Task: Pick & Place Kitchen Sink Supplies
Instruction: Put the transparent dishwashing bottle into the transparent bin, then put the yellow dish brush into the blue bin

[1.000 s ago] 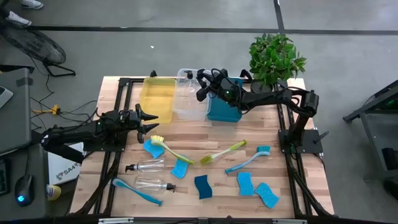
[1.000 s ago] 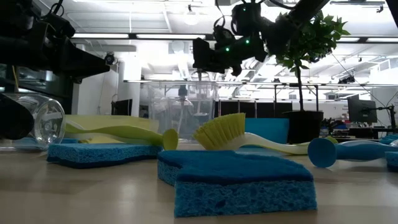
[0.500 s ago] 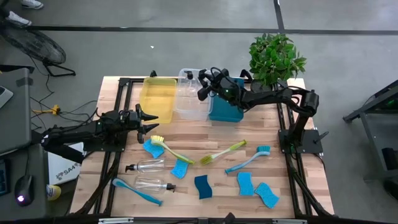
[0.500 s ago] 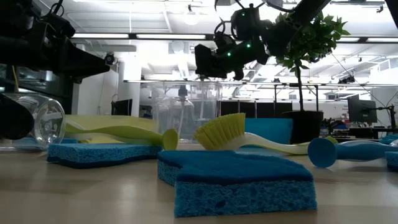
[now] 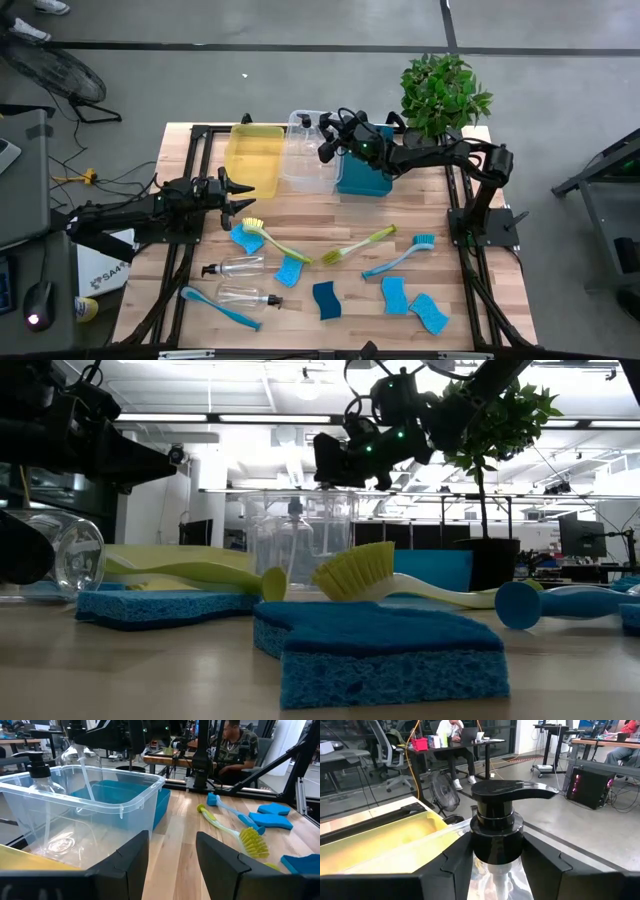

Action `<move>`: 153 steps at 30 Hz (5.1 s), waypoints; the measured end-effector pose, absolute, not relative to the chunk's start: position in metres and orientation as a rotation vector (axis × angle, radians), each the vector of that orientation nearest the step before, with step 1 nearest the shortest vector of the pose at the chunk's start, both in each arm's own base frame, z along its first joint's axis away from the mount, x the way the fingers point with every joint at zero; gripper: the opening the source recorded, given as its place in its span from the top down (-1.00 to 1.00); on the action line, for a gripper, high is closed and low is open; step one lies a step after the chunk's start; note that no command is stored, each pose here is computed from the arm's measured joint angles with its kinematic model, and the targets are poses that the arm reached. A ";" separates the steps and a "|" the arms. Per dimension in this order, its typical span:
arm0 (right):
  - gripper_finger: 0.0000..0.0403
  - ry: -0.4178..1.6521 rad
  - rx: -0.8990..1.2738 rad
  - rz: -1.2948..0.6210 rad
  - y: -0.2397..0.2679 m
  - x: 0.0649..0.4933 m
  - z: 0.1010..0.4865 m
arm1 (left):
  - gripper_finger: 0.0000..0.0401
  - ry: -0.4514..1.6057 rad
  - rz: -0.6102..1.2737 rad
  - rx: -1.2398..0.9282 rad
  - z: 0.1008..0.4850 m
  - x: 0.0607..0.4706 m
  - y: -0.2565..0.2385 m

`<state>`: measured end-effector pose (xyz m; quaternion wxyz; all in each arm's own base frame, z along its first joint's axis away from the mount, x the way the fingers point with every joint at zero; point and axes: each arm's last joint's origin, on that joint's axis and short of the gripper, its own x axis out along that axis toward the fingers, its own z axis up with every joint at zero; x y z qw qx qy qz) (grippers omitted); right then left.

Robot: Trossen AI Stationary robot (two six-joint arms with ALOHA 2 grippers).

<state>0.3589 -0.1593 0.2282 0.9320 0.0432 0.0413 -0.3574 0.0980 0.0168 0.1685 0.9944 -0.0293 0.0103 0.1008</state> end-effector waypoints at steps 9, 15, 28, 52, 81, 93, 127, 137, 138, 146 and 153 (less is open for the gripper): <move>0.24 0.093 0.094 -0.732 -0.159 0.359 0.227 | 0.20 0.021 0.202 -0.059 0.168 0.098 0.017; 0.24 0.108 0.090 -0.754 -0.159 0.358 0.226 | 0.20 0.021 0.202 -0.059 0.168 0.098 0.017; 0.23 0.154 0.094 -0.719 -0.162 0.357 0.222 | 0.20 0.021 0.203 -0.059 0.168 0.098 0.017; -0.18 0.218 0.111 -0.644 -0.165 0.355 0.216 | 0.20 0.021 0.202 -0.059 0.168 0.098 0.017; -0.25 0.357 0.048 -0.697 -0.158 0.337 0.233 | 0.20 0.021 0.203 -0.059 0.168 0.098 0.017; -0.25 0.480 0.100 -0.537 -0.130 0.307 0.267 | 0.20 0.021 0.203 -0.059 0.168 0.098 0.017; -0.25 0.402 0.009 -0.226 -0.015 0.200 0.245 | 0.20 0.021 0.202 -0.059 0.168 0.098 0.017; -0.25 0.569 0.032 0.048 0.012 0.186 0.226 | 0.20 0.020 0.202 -0.059 0.168 0.098 0.017; -0.25 0.584 0.032 0.064 0.014 0.187 0.225 | 0.20 0.020 0.203 -0.059 0.169 0.098 0.017; -0.25 0.692 0.031 0.080 0.026 0.200 0.209 | 0.20 0.020 0.203 -0.059 0.169 0.098 0.017; -0.25 0.862 -0.073 0.160 0.037 0.226 0.200 | 0.20 0.020 0.202 -0.059 0.168 0.098 0.017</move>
